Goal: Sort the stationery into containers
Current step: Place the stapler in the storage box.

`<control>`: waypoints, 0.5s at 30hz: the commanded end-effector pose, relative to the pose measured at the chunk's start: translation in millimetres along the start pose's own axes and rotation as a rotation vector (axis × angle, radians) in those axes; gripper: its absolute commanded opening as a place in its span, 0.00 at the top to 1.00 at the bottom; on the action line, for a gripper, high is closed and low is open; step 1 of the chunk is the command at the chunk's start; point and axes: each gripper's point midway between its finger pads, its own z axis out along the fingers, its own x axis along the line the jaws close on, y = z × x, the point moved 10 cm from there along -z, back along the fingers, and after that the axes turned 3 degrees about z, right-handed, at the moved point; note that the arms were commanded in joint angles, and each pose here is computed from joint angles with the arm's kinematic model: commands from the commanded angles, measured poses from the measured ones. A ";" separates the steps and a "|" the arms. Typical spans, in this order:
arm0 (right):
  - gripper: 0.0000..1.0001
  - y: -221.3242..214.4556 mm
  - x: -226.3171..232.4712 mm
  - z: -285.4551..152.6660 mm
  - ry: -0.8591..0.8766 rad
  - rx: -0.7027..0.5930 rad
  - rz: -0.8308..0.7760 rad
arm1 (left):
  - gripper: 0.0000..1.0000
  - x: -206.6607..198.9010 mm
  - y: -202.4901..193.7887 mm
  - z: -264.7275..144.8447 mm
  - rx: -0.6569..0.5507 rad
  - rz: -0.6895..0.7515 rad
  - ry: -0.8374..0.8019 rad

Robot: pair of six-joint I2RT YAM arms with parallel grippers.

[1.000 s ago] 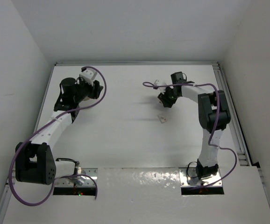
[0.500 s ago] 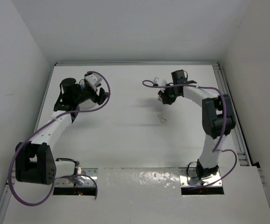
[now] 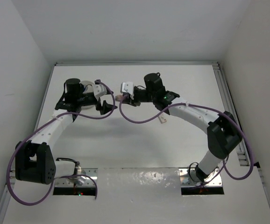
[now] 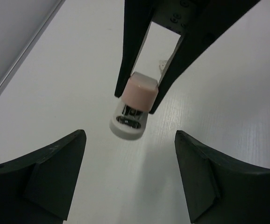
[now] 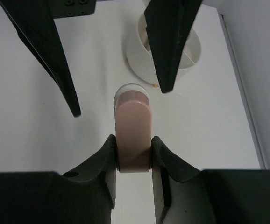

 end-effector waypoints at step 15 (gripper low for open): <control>1.00 31.7 3.9 19.2 0.051 -0.151 -0.072 | 0.73 -0.2 12.7 -6.9 0.000 0.124 -0.033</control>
